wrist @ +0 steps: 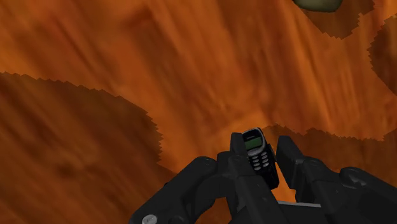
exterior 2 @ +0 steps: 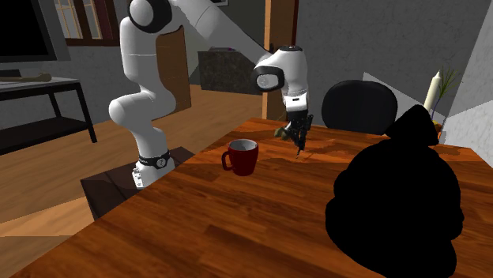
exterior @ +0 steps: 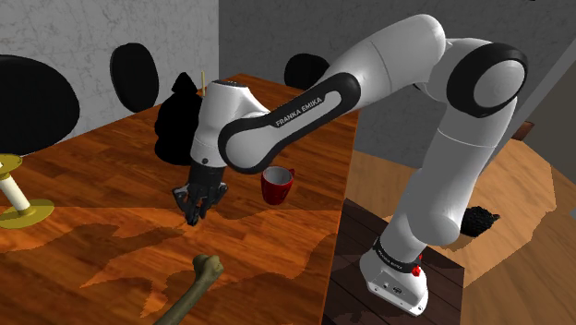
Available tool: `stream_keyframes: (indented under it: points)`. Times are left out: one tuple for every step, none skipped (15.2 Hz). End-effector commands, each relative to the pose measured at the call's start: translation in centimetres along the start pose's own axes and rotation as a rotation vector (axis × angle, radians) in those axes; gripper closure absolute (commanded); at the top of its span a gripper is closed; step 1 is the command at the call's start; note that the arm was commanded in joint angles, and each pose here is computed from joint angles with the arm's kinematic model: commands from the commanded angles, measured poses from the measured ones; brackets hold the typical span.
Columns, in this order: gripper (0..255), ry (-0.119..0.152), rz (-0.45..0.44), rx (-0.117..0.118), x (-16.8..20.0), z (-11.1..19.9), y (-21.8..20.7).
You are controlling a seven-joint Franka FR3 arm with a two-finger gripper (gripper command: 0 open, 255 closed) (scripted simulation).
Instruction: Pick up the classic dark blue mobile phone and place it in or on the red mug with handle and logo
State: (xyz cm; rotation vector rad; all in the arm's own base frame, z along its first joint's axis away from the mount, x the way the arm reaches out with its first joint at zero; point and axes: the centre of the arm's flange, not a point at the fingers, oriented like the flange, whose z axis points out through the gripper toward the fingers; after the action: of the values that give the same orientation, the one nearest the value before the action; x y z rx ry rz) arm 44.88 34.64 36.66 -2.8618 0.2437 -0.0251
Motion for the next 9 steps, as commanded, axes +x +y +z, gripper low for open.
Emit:
stream_keyframes:
  points:
    - [255,0.0,0.0,0.0,0.0,-1.1,-0.3]
    - [255,0.0,0.0,0.0,0.0,-1.6,-0.5]
    - [255,0.0,0.0,0.0,0.0,-2.1,-0.6]
    - [255,0.0,0.0,0.0,0.0,-2.6,-0.8]
    - [255,0.0,0.0,0.0,0.0,-3.1,-0.9]
    - [255,0.0,0.0,0.0,0.0,-3.7,-1.0]
    - [255,0.0,0.0,0.0,0.0,-4.2,-1.2]
    - [255,0.0,0.0,0.0,0.0,-4.7,-1.3]
    - [255,0.0,0.0,0.0,0.0,-5.2,-1.5]
